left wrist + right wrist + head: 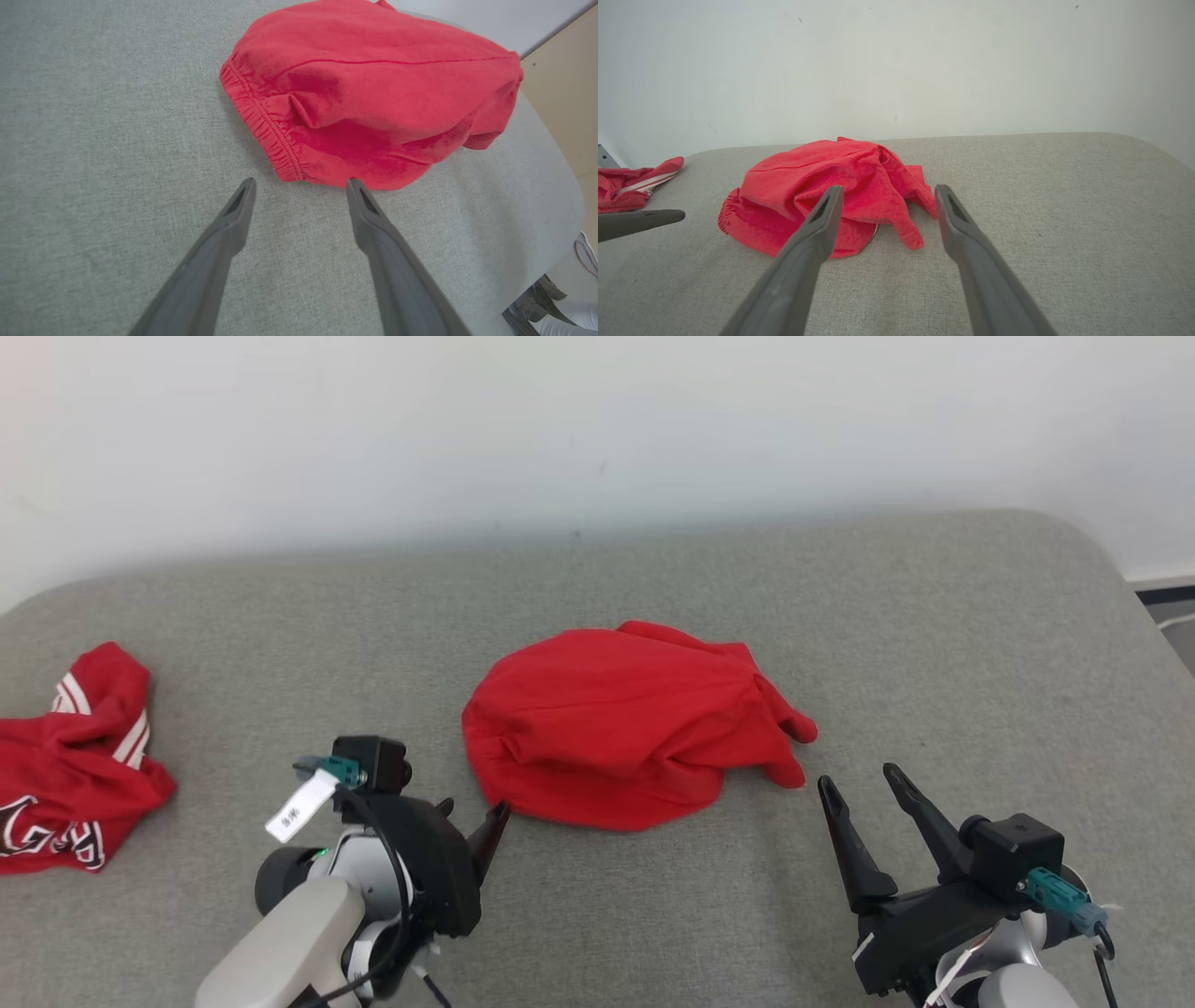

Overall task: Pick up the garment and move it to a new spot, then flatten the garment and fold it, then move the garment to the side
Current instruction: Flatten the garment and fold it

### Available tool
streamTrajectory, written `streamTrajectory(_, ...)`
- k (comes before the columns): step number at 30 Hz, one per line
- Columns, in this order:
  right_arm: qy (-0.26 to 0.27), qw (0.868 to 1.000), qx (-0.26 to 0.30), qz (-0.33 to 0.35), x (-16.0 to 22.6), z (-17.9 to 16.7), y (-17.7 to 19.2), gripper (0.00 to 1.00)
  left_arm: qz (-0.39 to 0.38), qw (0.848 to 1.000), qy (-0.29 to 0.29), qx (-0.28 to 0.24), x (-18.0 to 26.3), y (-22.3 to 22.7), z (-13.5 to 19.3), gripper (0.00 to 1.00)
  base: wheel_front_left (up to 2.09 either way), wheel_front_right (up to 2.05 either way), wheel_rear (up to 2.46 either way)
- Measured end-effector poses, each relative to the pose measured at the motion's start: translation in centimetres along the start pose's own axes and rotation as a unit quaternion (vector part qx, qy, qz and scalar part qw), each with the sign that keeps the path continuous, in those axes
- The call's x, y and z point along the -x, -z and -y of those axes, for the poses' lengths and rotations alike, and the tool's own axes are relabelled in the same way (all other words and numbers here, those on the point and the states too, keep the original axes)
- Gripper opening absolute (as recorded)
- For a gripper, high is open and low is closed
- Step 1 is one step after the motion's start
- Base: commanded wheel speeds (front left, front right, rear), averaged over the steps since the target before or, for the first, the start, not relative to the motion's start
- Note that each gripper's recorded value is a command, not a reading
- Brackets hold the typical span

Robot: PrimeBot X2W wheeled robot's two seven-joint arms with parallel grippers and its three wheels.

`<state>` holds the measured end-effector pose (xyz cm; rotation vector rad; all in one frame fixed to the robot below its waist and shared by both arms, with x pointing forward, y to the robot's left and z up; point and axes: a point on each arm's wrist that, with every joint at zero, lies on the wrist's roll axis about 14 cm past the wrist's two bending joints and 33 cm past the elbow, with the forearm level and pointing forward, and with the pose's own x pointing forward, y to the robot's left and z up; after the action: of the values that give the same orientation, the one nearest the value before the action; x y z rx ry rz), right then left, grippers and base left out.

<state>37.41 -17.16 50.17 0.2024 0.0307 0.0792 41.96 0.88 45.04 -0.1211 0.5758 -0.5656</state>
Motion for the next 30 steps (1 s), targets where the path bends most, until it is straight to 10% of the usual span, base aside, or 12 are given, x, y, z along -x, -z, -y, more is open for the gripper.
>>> streamTrajectory(28, 0.057, 0.998, 0.011, -0.025, 0.1, 3.9, 1.2, 1.00, -0.024, 0.998, 0.009, -0.062, -5.5, 2.7, -0.5, 1.00, 0.00, 0.00, 0.00)
streamTrajectory(29, 0.055, 0.998, 0.011, -0.025, 0.1, 3.8, 1.2, 1.00, -0.021, 0.998, 0.011, -0.059, -5.4, 2.6, -0.4, 0.87, 0.00, 0.00, 0.00)
streamTrajectory(30, 0.053, 0.998, 0.011, -0.024, 0.0, 3.7, 1.2, 1.00, -0.018, 0.998, 0.013, -0.057, -5.4, 2.5, -0.3, 0.46, 0.00, 0.00, 0.00)
